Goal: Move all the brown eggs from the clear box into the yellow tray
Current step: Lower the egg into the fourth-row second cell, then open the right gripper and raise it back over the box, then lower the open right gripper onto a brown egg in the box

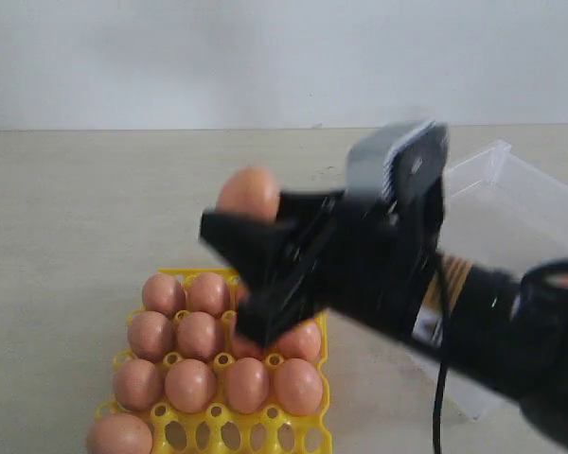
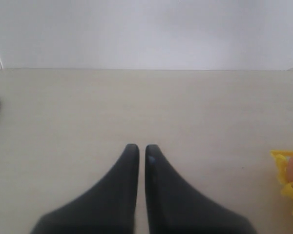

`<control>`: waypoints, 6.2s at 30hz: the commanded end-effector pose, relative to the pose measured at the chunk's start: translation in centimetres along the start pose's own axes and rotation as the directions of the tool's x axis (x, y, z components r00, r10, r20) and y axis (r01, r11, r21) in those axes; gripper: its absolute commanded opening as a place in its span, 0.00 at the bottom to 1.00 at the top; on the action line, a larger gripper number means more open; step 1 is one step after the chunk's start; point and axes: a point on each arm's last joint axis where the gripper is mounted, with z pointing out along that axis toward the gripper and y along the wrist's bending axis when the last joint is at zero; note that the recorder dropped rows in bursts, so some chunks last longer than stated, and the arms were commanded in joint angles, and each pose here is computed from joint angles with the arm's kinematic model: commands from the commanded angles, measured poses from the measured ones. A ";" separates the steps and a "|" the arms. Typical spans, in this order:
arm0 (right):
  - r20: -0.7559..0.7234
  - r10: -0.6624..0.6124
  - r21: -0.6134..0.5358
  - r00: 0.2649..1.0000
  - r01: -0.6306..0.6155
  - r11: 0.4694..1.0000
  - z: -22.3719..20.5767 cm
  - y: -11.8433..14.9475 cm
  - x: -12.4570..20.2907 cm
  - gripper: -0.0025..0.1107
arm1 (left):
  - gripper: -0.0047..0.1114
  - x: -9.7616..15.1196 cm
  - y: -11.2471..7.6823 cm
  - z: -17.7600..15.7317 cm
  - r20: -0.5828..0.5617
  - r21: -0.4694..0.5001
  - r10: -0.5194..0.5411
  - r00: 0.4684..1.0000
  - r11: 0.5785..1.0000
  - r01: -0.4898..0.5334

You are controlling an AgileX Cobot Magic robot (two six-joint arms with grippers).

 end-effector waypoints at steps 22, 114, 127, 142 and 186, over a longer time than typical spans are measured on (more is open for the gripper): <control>-0.339 0.081 -0.065 0.937 -0.109 0.992 5.0 5.3 10.4 0.02 | 0.08 -0.1 0.0 0.0 0.006 -0.002 0.002 1.000 1.000 -0.002; -0.469 0.055 0.882 0.882 0.470 -0.020 -10.6 -21.9 -13.7 0.46 | 0.08 -0.1 0.0 0.0 0.006 -0.002 0.002 1.000 1.000 -0.002; -0.380 -0.160 0.685 0.911 0.394 0.613 -4.7 -17.5 -18.0 0.46 | 0.08 -0.1 0.0 0.0 0.006 -0.002 0.002 1.000 1.000 -0.002; -0.800 0.458 0.592 0.387 0.632 0.501 -8.7 -14.5 -12.0 0.46 | 0.08 -0.1 0.0 0.0 0.006 -0.002 0.002 1.000 1.000 -0.002; -0.125 0.769 0.939 0.627 0.326 -0.113 -10.4 -27.4 -2.0 0.46 | 0.08 -0.1 0.0 0.0 0.006 -0.002 0.002 1.000 1.000 -0.002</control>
